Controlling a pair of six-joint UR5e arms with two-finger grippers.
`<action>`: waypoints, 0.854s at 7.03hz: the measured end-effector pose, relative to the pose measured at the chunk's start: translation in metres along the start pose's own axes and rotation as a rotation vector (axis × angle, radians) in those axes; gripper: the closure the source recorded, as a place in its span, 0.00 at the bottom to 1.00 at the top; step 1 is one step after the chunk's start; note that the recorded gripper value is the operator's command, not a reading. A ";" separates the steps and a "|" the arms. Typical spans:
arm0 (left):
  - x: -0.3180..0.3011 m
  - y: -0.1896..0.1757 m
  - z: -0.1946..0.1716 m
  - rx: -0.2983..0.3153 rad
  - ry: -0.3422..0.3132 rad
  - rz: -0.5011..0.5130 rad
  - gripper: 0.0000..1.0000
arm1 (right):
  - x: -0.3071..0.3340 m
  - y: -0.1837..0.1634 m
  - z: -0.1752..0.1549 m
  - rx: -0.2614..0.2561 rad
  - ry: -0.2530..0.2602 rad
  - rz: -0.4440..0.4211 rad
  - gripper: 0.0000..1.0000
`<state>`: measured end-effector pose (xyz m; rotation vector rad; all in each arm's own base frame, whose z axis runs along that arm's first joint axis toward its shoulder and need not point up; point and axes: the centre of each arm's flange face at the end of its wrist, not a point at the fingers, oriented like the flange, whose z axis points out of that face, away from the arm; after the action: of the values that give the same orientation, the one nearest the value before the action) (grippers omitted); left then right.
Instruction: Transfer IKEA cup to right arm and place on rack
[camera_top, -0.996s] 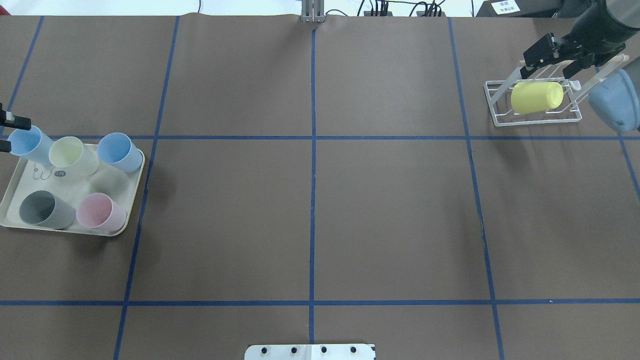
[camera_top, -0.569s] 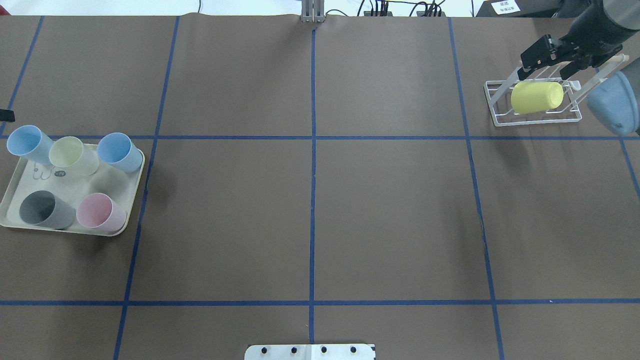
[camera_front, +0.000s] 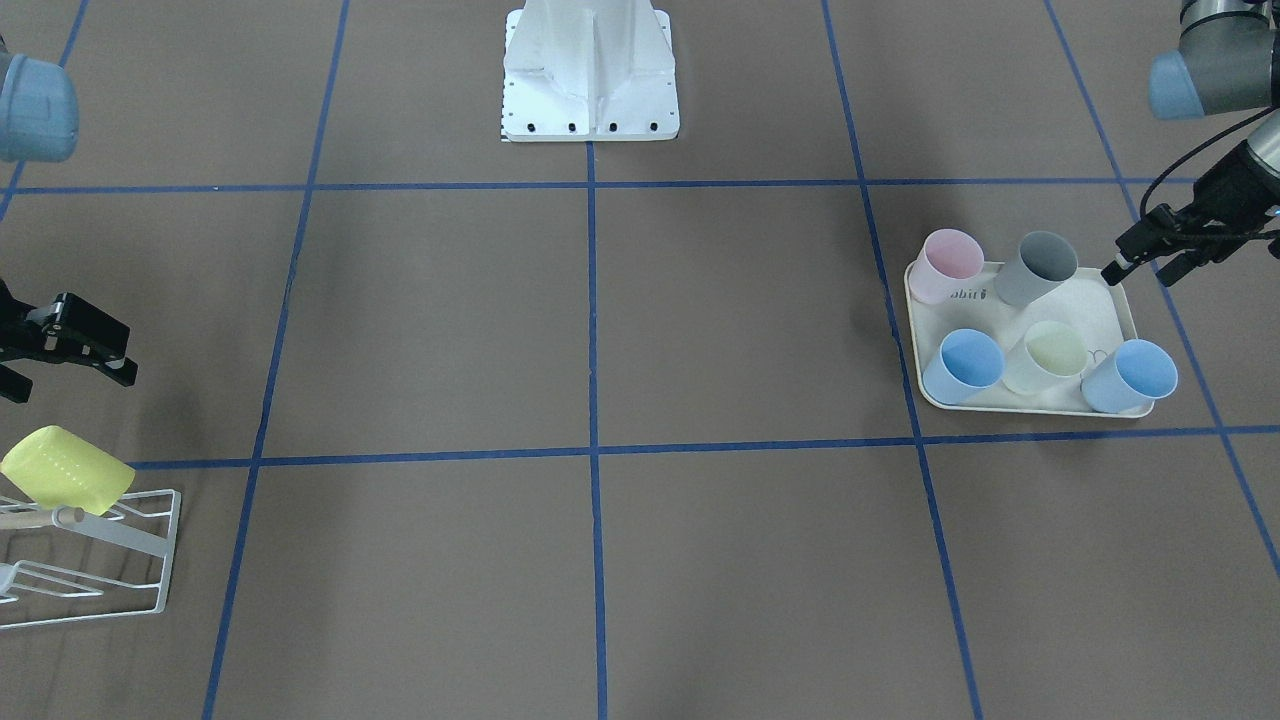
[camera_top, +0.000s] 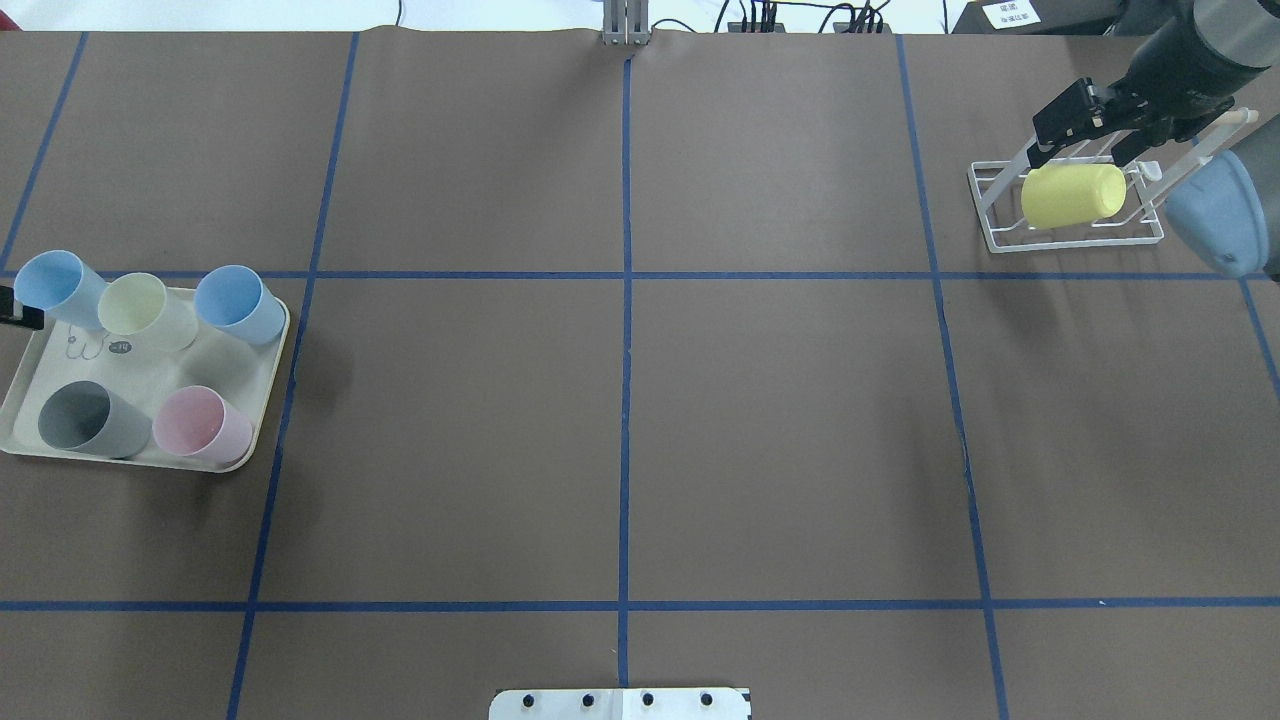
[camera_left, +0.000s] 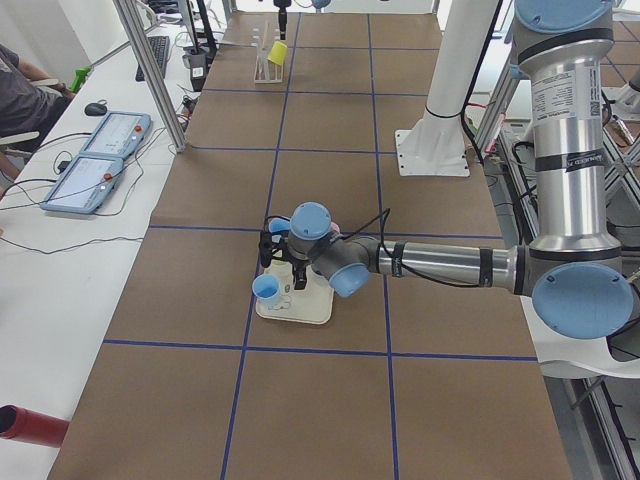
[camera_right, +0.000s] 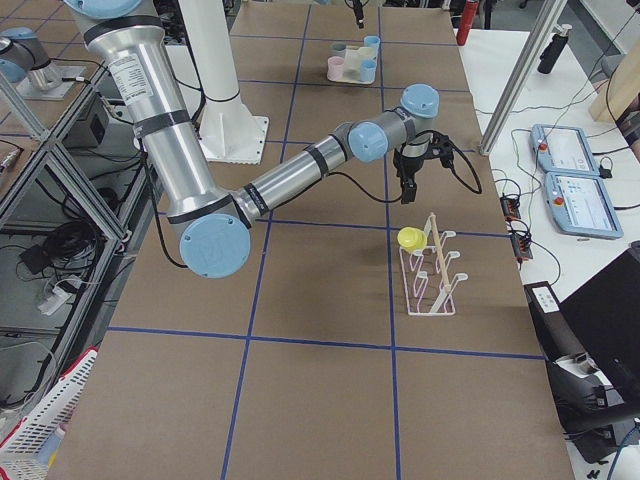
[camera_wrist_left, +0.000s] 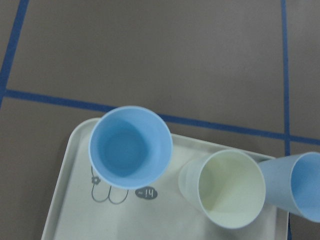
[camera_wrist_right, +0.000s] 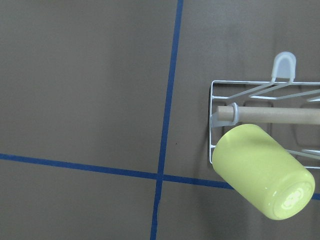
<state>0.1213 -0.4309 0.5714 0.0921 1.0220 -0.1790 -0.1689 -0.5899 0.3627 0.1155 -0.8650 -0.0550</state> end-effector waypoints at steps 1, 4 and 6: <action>-0.002 0.019 0.009 -0.045 -0.024 0.008 0.00 | -0.002 0.001 0.001 -0.002 0.000 -0.002 0.00; -0.010 0.048 0.024 -0.098 -0.066 0.013 0.00 | -0.005 0.002 0.006 -0.010 -0.001 -0.007 0.00; -0.009 0.045 0.030 -0.108 -0.082 0.002 0.12 | -0.005 0.002 0.008 -0.013 -0.001 -0.008 0.00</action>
<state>0.1508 -0.3901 0.5940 -0.0121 0.9478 -0.1246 -0.1782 -0.5877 0.3637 0.1065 -0.8652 -0.0678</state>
